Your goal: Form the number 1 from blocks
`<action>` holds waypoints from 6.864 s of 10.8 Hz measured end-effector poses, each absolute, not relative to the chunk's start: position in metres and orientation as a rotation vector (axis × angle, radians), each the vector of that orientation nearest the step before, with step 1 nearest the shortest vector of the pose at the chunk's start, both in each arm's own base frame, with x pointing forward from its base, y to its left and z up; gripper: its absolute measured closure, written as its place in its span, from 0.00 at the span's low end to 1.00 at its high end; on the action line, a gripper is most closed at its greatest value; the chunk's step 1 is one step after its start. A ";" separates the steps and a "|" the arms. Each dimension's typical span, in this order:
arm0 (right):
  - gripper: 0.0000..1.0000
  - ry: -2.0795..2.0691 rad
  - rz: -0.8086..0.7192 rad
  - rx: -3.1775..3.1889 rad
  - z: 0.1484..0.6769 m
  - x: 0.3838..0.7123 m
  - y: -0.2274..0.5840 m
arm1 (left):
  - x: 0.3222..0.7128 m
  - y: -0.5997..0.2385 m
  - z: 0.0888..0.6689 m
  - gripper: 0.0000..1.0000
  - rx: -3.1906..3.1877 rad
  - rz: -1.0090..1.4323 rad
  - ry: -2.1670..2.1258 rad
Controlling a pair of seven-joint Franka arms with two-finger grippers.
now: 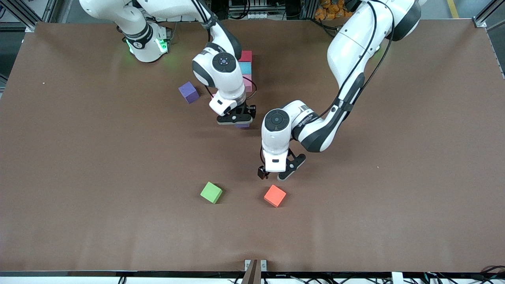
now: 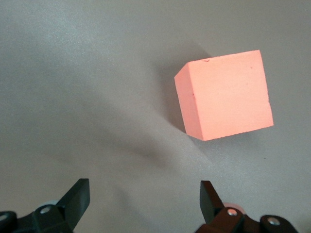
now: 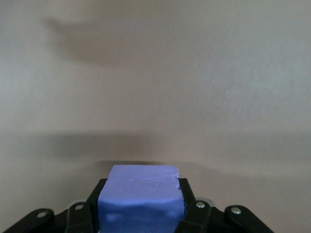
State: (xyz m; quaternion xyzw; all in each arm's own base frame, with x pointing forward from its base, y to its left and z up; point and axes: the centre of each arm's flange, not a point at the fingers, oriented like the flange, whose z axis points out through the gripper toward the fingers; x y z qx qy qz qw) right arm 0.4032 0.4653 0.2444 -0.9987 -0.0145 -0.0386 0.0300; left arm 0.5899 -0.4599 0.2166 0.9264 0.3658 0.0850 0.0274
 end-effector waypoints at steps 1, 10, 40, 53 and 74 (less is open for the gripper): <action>0.37 -0.079 -0.089 -3.091 0.236 0.387 0.468 | 0.590 -0.460 0.217 0.00 2.861 0.263 1.129; 0.35 -0.172 0.034 -3.113 0.200 0.306 0.477 | 0.575 -0.479 0.217 0.00 2.876 0.261 1.082; 0.00 -0.206 -0.160 -3.147 0.410 0.552 0.017 | 0.289 -0.683 0.202 0.00 3.066 0.078 0.518; 0.00 0.556 -0.195 -2.995 0.406 0.614 0.056 | 0.365 -0.648 0.238 0.35 3.070 0.088 0.623; 0.00 0.048 -0.165 -3.173 0.584 0.588 -0.018 | 0.343 -0.597 0.189 0.35 3.165 -0.249 -0.071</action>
